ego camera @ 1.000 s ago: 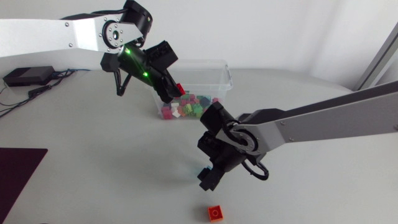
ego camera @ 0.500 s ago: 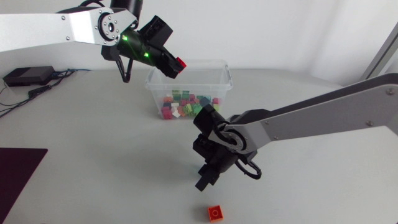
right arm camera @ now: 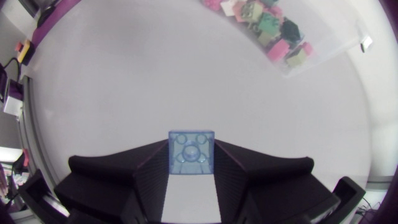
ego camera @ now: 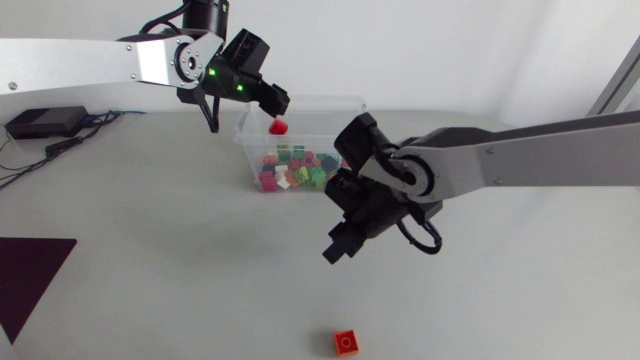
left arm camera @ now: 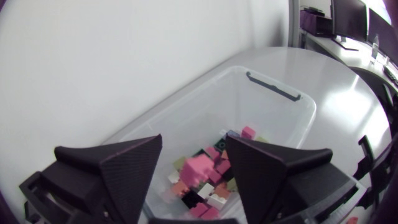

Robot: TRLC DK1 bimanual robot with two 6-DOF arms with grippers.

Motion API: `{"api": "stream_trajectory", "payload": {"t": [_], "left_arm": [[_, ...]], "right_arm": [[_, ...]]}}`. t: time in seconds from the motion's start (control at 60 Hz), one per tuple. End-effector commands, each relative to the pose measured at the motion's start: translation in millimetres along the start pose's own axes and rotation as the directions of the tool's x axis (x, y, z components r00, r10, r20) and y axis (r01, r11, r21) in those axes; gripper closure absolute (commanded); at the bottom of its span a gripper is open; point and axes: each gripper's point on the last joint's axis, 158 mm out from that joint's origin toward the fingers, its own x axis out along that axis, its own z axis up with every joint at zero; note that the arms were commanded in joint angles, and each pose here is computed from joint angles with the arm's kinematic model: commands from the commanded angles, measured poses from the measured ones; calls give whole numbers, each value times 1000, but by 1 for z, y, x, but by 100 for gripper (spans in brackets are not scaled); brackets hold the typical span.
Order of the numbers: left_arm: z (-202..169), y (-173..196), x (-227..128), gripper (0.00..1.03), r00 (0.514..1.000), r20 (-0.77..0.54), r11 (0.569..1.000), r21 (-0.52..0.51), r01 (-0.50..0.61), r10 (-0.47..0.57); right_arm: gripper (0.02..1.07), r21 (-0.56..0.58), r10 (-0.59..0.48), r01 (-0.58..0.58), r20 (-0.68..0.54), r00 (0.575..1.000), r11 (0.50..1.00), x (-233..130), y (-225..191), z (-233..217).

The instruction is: Place the duplo bricks in the container

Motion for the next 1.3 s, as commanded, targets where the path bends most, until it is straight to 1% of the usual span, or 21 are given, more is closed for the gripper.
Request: {"api": "stream_trajectory", "payload": {"t": [0.0, 0.067, 0.1, 0.2, 0.25, 0.317, 0.483, 0.667, 0.8, 0.9, 1.033, 1.2, 1.25, 1.283], "left_arm": [[0, 14, 0, 4, 999, 12, 998, -48, -42, 43], [-2, 24, -3, 4, 996, 7, 994, -63, -86, 86], [-5, 33, -7, 4, 993, 1, 991, -73, -115, 115], [-14, 51, -11, 4, 984, -25, 979, -98, -176, 174], [-20, 62, -16, 4, 979, -39, 969, -142, -202, 199], [-28, 71, -24, 4, 975, -55, 961, -167, -220, 213], [-43, 69, -47, 4, 973, -85, 959, -170, -228, 217], [-54, 54, -68, 4, 974, -94, 963, -157, -219, 207], [-48, 45, -84, 4, 975, -53, 963, -154, -223, 217], [-52, 40, -92, 4, 975, -45, 963, -152, -222, 218], [-55, 42, -103, 4, 971, -31, 959, -153, -237, 235], [-61, 44, -121, 4, 966, -30, 954, -157, -256, 255], [-61, 44, -124, 4, 966, -26, 954, -149, -259, 258], [-62, 43, -130, 4, 965, -23, 954, -144, -263, 262]], "right_arm": [[94, 14, -20, 19, 74, 997, 1000, -25, -13, 23], [94, 33, -32, 28, 116, 993, 999, -40, -24, 39], [94, 48, -49, 42, 160, 986, 998, -53, -34, 53], [94, 73, -77, 62, 223, 972, 995, -73, -48, 75], [94, 87, -92, 72, 259, 961, 994, -84, -56, 87], [94, 107, -111, 82, 297, 948, 991, -93, -66, 101], [94, 135, -143, 96, 394, 908, 986, -110, -81, 139], [94, 164, -162, 99, 440, 883, 982, -108, -96, 168], [94, 174, -173, 102, 469, 866, 980, -106, -102, 182], [94, 187, -194, 113, 501, 844, 976, -104, -114, 192], [94, 203, -211, 121, 513, 832, 972, -96, -129, 202], [93, 206, -220, 126, 538, 814, 970, -82, -138, 218], [89, 211, -224, 127, 535, 815, 969, -74, -142, 221], [81, 218, -229, 129, 530, 817, 967, -68, -145, 223]]}}
